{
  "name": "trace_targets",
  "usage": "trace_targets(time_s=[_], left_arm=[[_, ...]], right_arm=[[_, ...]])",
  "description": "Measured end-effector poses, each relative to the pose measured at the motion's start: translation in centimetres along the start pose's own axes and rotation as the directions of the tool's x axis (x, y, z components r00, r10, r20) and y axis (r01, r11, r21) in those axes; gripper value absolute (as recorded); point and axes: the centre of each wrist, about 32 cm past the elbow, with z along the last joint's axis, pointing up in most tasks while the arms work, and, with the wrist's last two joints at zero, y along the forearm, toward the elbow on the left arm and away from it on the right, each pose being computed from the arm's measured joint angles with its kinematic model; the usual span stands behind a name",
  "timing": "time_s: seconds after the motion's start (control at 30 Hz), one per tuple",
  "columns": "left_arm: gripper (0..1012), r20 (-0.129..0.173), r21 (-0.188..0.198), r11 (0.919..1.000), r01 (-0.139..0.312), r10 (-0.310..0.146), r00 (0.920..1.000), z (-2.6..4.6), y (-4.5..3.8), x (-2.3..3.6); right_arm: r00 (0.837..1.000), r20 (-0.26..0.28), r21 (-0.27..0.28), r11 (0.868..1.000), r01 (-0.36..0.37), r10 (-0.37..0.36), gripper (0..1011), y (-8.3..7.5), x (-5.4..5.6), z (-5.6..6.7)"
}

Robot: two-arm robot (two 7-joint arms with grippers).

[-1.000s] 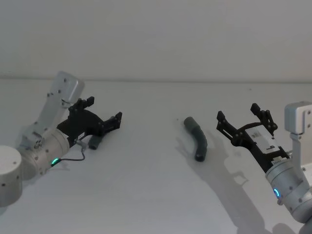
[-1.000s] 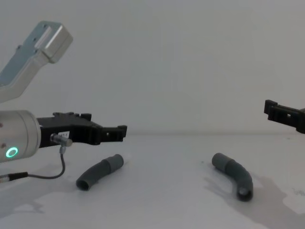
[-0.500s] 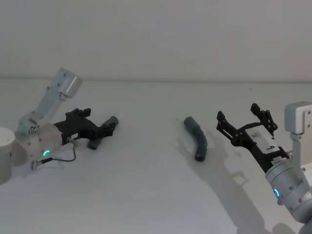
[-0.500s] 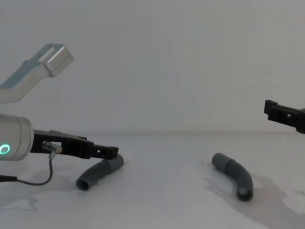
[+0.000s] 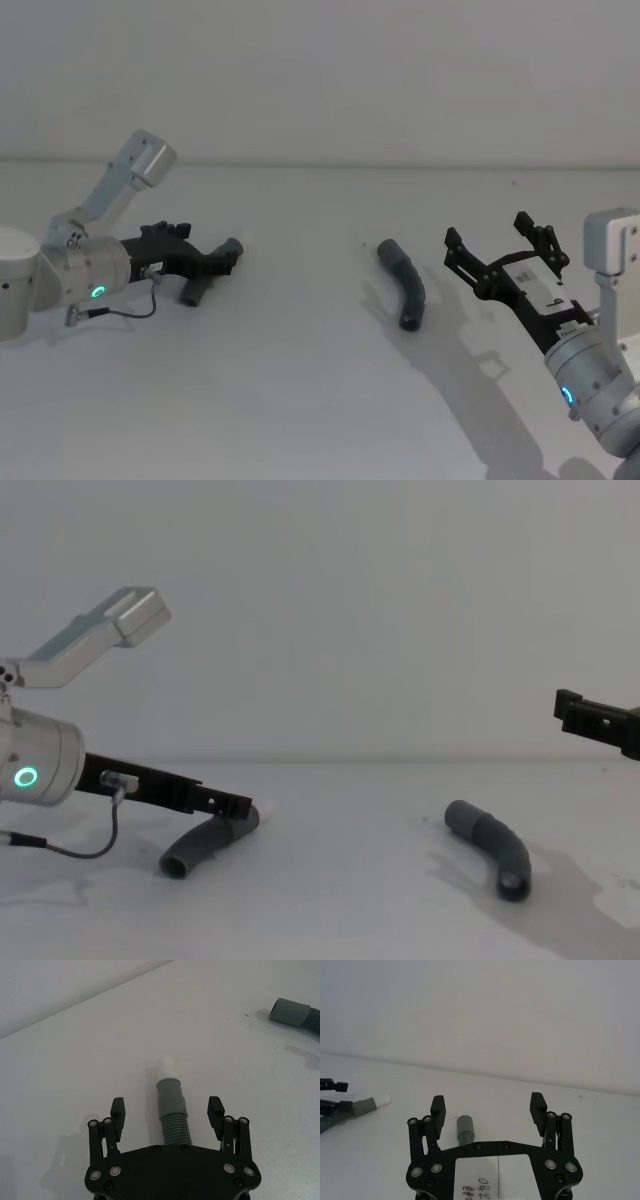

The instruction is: Use both hands to pick up one end of the pipe from the table, align the ends, and insert them.

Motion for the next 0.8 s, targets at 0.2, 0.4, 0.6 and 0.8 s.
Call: trace_targets(time_s=[0.2,0.4,0.6,0.8], left_arm=[[1001,-0.003,0.018,0.9998,0.007,-0.007,1.0000,0.47,-0.61,0.34],[1001,-0.009,0.038,0.9993,0.007,-0.007,0.9999,0.70,-0.97,0.44],[1001,-0.014,0.062,0.9980,0.006,-0.005,0.9999,0.89,-1.40,0.43],[1001,-0.011,0.080,0.9968,0.006,-0.005,0.9999,1.00,-1.77,0.41]], right_arm=[[1.000,0.000,0.000,1.000,0.000,0.000,1001,0.0,0.0,0.0],[1.000,0.000,0.000,1.000,0.000,0.000,1001,0.0,0.0,0.0],[1.000,0.000,0.000,1.000,0.000,0.000,1001,0.0,0.0,0.0],[1.000,0.000,0.000,1.000,0.000,0.000,1001,0.0,0.0,0.0]])
